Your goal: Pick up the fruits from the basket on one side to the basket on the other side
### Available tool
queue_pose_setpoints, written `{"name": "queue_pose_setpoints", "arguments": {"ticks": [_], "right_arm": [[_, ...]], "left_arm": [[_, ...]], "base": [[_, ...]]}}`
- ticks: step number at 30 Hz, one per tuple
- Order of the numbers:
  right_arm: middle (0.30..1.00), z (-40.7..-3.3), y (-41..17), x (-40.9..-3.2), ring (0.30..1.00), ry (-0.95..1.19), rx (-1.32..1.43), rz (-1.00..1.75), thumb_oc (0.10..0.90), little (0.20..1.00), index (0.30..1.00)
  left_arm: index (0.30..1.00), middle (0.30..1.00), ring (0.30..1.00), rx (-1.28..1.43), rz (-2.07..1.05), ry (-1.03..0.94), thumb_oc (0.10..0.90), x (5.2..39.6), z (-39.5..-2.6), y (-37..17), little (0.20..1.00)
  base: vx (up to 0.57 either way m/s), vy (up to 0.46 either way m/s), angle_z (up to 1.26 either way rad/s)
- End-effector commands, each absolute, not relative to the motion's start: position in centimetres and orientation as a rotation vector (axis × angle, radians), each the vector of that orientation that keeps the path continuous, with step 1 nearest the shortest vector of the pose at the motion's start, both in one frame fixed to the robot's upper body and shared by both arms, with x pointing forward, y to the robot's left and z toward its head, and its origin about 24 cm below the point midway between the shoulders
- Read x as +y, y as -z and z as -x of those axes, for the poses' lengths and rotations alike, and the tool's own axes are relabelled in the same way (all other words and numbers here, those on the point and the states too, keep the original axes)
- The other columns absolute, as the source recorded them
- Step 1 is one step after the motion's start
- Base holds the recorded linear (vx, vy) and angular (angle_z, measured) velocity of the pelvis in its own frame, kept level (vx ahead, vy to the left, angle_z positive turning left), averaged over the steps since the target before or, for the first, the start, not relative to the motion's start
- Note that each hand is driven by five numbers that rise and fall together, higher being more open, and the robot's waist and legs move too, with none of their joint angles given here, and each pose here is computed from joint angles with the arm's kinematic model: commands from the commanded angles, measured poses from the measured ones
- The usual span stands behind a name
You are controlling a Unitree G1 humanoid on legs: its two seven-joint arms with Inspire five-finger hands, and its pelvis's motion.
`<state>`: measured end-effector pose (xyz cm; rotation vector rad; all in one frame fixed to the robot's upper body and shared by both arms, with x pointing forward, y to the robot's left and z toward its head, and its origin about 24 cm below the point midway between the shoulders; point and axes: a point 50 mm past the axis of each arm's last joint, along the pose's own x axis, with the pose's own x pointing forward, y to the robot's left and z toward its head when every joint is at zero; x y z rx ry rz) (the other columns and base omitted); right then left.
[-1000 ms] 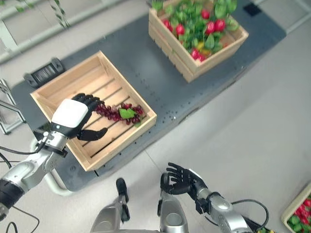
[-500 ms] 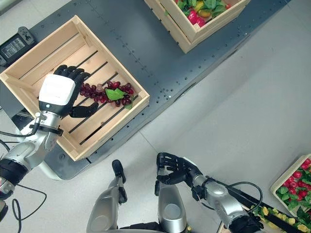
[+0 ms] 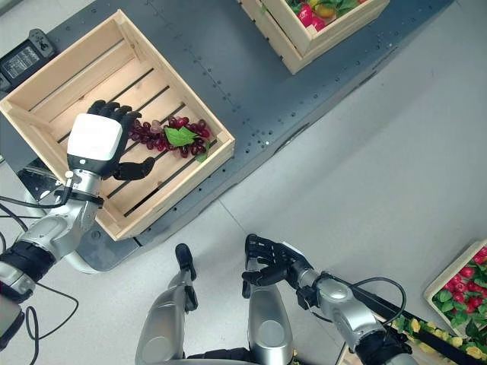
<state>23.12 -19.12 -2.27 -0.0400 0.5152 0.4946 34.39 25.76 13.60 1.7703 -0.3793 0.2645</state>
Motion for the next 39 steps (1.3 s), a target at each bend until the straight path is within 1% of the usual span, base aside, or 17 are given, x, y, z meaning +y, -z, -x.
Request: {"name": "queue_pose_setpoints", "arguments": {"ticks": [1, 10, 15, 20, 24, 32, 34, 35, 39], "right_arm": [[0.900, -23.4, 1.0, -17.8, 0.900, -0.546, 0.450, 0.041, 0.800, 0.900, 0.900], [0.900, -23.8, 0.9, -17.3, 0.900, -0.535, 0.440, 0.025, 0.800, 0.900, 0.900], [0.900, -23.7, 1.1, -16.9, 0.900, -0.525, 0.435, -0.007, 0.800, 0.900, 0.900], [0.900, -23.3, 1.4, -16.8, 0.900, -0.524, 0.435, -0.022, 0.800, 0.900, 0.900], [0.900, -23.4, 1.4, -16.7, 0.900, -0.521, 0.429, -0.029, 0.800, 0.900, 0.900], [0.900, -24.1, 1.0, -16.2, 0.900, -0.492, 0.421, -0.057, 0.800, 0.900, 0.900], [0.900, -24.2, 0.9, -16.1, 0.900, -0.490, 0.419, -0.061, 0.800, 0.900, 0.900], [0.900, -24.4, 0.8, -15.9, 0.900, -0.485, 0.418, -0.067, 0.800, 0.900, 0.900], [0.900, -24.8, 0.6, -15.6, 0.900, -0.478, 0.411, -0.078, 0.800, 0.900, 0.900]], "left_arm": [[0.900, 0.900, 0.900, -0.479, -1.774, -0.463, 0.800, 26.1, -35.9, -19.6, 0.900], [0.900, 0.900, 0.900, -0.440, -1.819, -0.456, 0.800, 25.7, -37.0, -20.7, 0.900], [0.900, 0.900, 0.900, -0.501, -1.806, -0.592, 0.800, 25.7, -37.3, -22.4, 0.900], [0.900, 0.900, 0.900, -0.565, -1.809, -0.643, 0.800, 25.6, -37.0, -23.0, 0.900], [0.900, 0.900, 0.900, -0.506, -1.829, -0.592, 0.800, 25.4, -37.4, -22.6, 0.900], [0.900, 0.900, 0.900, -0.280, -1.898, -0.472, 0.800, 25.4, -38.3, -21.4, 0.900], [0.900, 0.900, 0.900, -0.248, -1.906, -0.465, 0.800, 25.5, -38.4, -21.3, 0.900], [0.900, 0.900, 0.900, -0.183, -1.914, -0.453, 0.800, 25.6, -38.6, -21.0, 0.900], [0.900, 0.900, 0.900, -0.136, -1.925, -0.474, 0.800, 25.8, -38.7, -20.9, 0.900]], "base": [[0.02, 0.011, -0.08], [0.01, -0.001, -0.02], [0.02, -0.028, -0.06], [0.01, -0.011, -0.02], [0.00, 0.000, 0.00], [0.00, 0.000, 0.00], [0.00, 0.000, 0.00], [0.00, 0.000, 0.00], [0.00, 0.000, 0.00]]}}
